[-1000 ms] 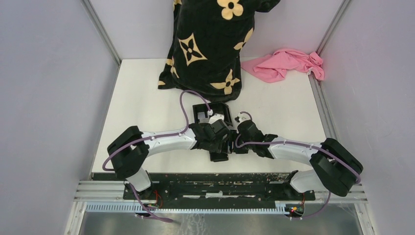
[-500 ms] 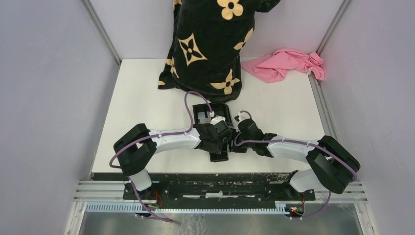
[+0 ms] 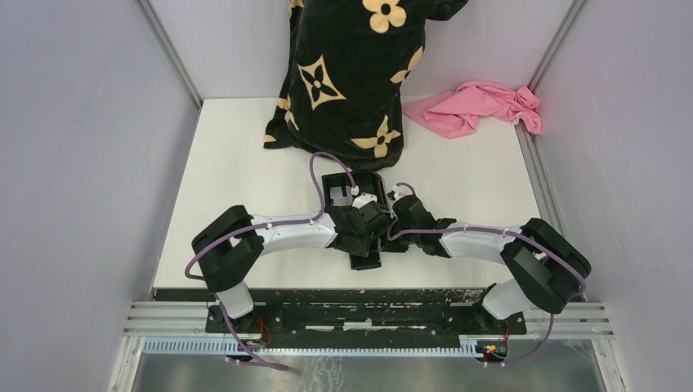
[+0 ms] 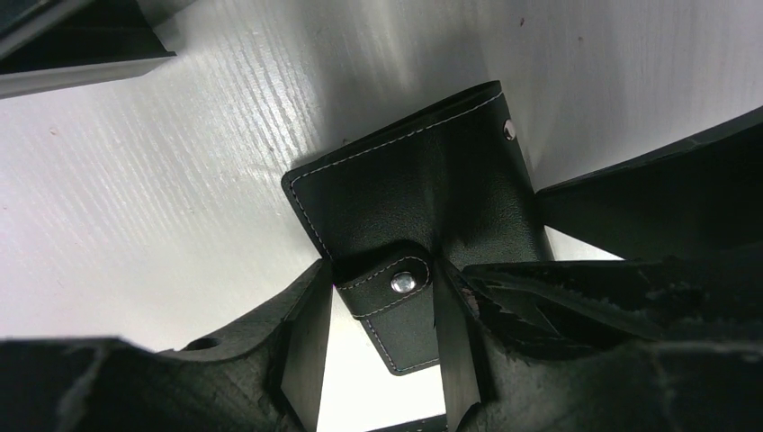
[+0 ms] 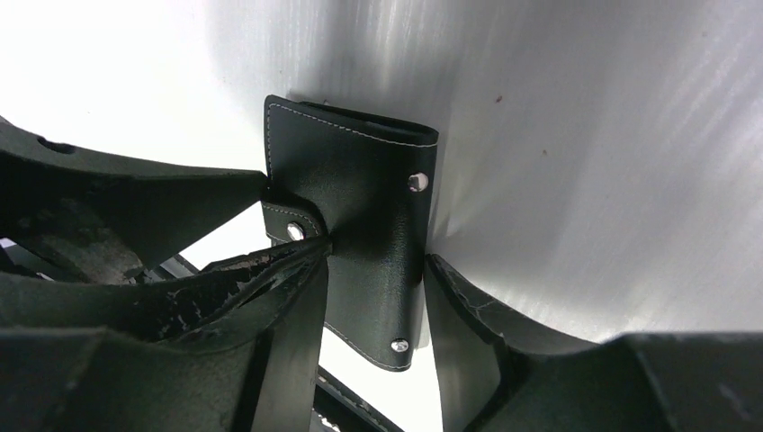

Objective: Put the credit cards into the card holder
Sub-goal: Open the card holder at the center of the board.

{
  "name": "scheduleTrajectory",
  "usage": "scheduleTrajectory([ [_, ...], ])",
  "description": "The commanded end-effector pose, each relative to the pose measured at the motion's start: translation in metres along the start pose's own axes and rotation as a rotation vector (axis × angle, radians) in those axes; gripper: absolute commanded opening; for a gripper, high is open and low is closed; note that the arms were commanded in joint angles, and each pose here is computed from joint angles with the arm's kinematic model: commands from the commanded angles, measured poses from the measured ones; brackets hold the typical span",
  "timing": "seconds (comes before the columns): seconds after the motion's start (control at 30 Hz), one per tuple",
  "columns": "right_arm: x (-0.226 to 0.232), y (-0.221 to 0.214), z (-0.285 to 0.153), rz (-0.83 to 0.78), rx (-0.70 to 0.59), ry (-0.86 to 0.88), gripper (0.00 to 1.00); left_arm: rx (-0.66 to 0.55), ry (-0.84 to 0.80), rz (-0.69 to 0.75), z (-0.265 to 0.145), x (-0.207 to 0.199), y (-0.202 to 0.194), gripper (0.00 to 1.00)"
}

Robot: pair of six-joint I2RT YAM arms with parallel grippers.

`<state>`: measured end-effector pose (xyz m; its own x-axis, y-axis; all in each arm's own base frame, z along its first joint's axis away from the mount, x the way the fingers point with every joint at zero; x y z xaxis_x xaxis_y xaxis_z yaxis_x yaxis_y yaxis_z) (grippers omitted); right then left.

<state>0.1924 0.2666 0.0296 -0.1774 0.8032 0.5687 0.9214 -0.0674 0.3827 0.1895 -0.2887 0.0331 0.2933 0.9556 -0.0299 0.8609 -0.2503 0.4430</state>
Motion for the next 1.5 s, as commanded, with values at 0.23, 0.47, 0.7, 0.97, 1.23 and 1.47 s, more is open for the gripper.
scheduleTrajectory([
  [0.23,-0.056,-0.045,0.006,0.003,0.175,-0.216,0.4,0.007,0.173,0.033,0.007,0.025,-0.005,0.44],
  [0.47,-0.065,-0.052,0.009,-0.002,0.212,-0.25,0.31,0.01,0.249,0.045,0.007,0.035,-0.006,0.38],
  [0.7,-0.072,-0.06,0.011,-0.017,0.264,-0.281,0.22,0.009,0.281,0.047,0.006,0.039,-0.007,0.32],
  [0.97,-0.082,-0.067,0.009,-0.027,0.301,-0.321,0.03,-0.011,0.324,0.031,0.002,0.048,-0.006,0.25],
  [1.23,-0.087,-0.068,0.007,-0.023,0.308,-0.35,0.01,-0.031,0.349,0.004,-0.003,0.059,-0.01,0.13],
  [1.47,-0.091,-0.07,0.005,-0.015,0.315,-0.371,0.01,-0.056,0.399,-0.02,-0.009,0.073,-0.011,0.06],
])
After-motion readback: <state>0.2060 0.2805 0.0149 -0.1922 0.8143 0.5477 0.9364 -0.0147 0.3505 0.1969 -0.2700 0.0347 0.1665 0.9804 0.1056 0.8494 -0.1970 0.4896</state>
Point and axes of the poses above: each gripper's point midway between its finger pads, its own z axis out along the fingers, its own x axis along the line the jaws close on, y = z × x, the point moved 1 cm from there along -z, back along the fingers
